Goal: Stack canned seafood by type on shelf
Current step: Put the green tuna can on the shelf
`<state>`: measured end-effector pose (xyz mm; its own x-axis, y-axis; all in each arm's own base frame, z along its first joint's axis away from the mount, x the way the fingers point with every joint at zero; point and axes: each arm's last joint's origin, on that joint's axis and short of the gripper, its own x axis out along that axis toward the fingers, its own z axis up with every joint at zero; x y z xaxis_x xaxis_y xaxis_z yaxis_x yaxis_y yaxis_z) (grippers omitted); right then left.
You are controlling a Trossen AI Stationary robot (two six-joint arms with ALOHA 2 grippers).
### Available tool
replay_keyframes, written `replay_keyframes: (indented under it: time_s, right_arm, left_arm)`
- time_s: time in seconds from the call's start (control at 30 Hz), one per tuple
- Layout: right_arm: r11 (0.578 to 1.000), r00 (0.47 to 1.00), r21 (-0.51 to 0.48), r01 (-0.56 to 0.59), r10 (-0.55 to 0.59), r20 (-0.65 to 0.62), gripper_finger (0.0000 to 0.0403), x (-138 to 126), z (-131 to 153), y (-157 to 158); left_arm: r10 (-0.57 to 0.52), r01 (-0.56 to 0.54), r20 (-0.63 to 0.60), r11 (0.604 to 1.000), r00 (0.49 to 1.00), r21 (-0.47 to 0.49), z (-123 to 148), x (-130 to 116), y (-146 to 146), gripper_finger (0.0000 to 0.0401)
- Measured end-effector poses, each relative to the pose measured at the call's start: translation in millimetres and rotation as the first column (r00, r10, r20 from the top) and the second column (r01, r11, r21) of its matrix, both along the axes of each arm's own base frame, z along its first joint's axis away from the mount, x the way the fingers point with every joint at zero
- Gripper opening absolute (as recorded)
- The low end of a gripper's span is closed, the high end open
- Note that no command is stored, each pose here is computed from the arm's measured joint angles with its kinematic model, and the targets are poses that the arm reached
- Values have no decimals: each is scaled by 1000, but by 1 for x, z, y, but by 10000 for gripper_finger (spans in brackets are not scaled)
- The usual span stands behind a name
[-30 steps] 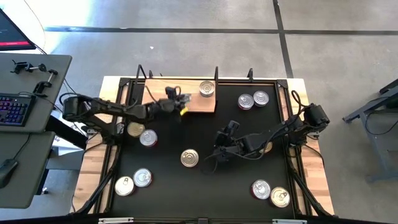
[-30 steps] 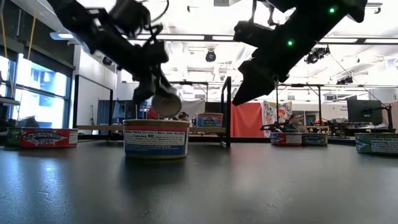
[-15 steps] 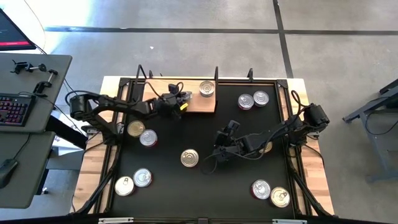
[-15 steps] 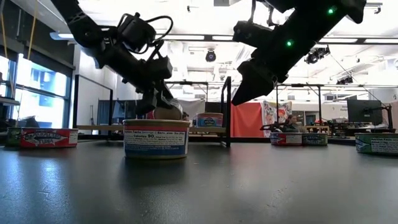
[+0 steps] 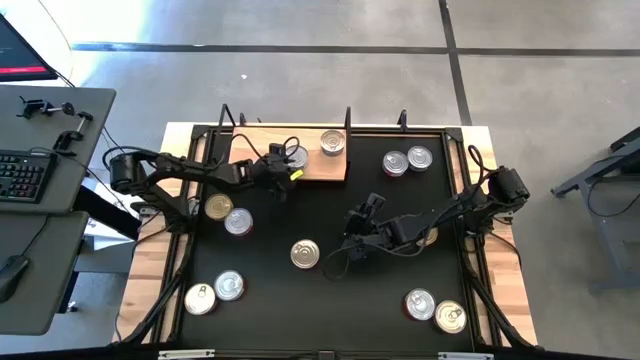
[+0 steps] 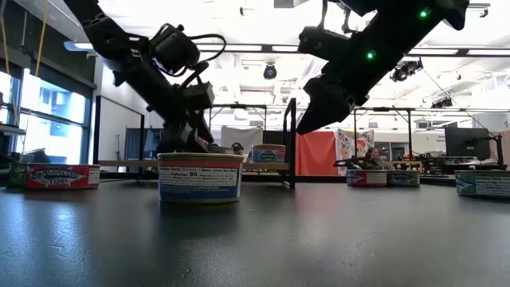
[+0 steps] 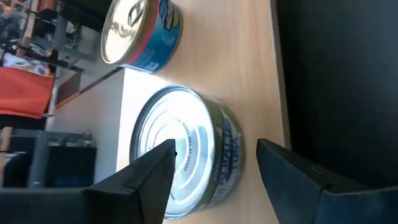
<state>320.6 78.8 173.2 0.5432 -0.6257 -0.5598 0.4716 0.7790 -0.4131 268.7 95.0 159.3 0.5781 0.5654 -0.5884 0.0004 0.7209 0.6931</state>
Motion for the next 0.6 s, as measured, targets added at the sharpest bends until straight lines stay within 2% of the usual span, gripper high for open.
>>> replay_keyframes:
  time_s: [0.3,0.6]
  right_arm:
    - [1000,1000,1,-4,4,12,193,1,1,0]
    - [1000,1000,4,-4,4,22,193,2,1,1]
  left_arm:
    - [-9,26,75,970,997,-241,11,-1,21,188]
    - [86,-27,142,926,986,-377,11,-18,54,138]
